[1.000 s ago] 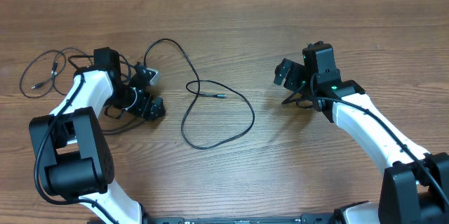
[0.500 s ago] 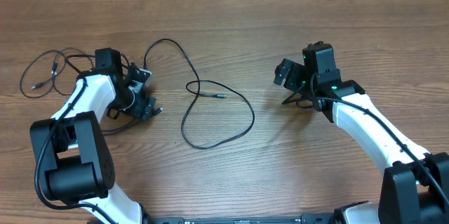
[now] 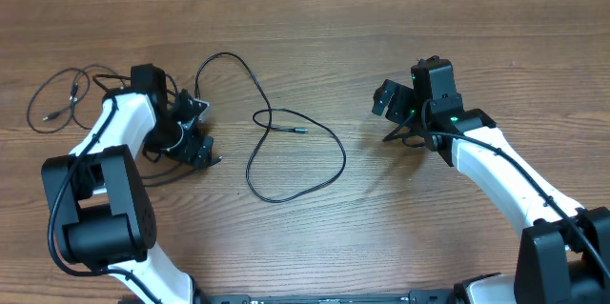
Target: Untangle cables
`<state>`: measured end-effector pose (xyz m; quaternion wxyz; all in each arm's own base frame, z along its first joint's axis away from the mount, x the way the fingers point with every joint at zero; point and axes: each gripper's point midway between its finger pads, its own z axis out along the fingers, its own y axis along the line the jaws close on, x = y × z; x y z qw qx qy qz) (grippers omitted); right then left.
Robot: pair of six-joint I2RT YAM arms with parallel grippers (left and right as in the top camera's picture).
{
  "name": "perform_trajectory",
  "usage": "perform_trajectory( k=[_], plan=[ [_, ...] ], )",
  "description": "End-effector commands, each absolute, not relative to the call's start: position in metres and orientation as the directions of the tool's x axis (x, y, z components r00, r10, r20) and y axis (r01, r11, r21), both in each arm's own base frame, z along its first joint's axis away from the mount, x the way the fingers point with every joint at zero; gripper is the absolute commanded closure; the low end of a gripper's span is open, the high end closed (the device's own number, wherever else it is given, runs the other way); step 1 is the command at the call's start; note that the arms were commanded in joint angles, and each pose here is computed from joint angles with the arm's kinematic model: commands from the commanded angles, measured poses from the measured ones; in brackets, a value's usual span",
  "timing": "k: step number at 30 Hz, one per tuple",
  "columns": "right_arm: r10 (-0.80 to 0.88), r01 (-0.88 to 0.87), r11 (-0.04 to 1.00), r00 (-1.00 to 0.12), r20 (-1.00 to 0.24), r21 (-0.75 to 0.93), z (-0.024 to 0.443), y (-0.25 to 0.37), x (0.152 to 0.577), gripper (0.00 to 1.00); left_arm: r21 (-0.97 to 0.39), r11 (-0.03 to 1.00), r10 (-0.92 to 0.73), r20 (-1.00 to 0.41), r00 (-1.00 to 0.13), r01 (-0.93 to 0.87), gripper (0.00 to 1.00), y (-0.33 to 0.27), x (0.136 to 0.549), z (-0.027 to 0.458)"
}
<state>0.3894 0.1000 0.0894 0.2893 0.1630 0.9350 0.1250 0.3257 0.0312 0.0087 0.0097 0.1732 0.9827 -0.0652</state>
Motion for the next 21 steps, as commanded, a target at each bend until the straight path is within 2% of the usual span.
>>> perform_trajectory(
  k=[1,6,8,11,14,16,18,19,20,21],
  plan=[
    [0.379,0.234,0.916,-0.773,-0.509,0.326,0.091,0.100,0.391,0.00,-0.192,0.926,0.309,-0.103,-0.945,0.324,0.14,0.019,0.343,0.026],
    [0.379,0.234,0.916,-0.773,-0.510,0.326,0.091,0.100,0.391,0.00,-0.249,0.881,0.399,-0.070,-0.914,0.403,0.14,0.006,0.321,0.019],
    [0.379,0.234,0.916,-0.773,-0.510,0.326,0.091,0.100,0.391,0.00,-0.194,0.889,0.421,-0.013,-0.907,0.416,0.14,0.011,0.310,0.005],
    [0.379,0.234,0.916,-0.773,-0.510,0.326,0.091,0.100,0.391,0.00,-0.106,0.897,0.433,0.021,-0.901,0.428,0.07,0.021,0.305,-0.013],
    [0.379,0.234,0.916,-0.773,-0.509,0.326,0.091,0.100,0.391,0.00,-0.059,0.897,0.439,0.017,-0.898,0.437,0.00,0.026,0.302,-0.028],
    [0.379,0.234,0.916,-0.773,-0.509,0.326,0.091,0.100,0.391,0.00,-0.045,0.897,0.440,-0.005,-0.898,0.440,0.02,0.026,0.305,-0.033],
    [0.379,0.234,0.916,-0.773,-0.510,0.326,0.091,0.100,0.391,0.00,-0.027,0.898,0.438,-0.023,-0.899,0.438,0.17,0.028,0.310,-0.034],
    [0.379,0.234,0.916,-0.773,-0.509,0.326,0.091,0.100,0.391,0.00,-0.019,0.899,0.436,-0.031,-0.899,0.437,0.38,0.029,0.313,-0.034],
    [0.379,0.234,0.916,-0.773,-0.509,0.326,0.091,0.100,0.391,0.00,-0.014,0.899,0.436,-0.039,-0.899,0.437,0.53,0.029,0.315,-0.034],
    [0.379,0.234,0.916,-0.773,-0.510,0.326,0.091,0.100,0.391,0.00,-0.008,0.900,0.436,-0.051,-0.899,0.437,0.62,0.029,0.319,-0.033]
  ],
)
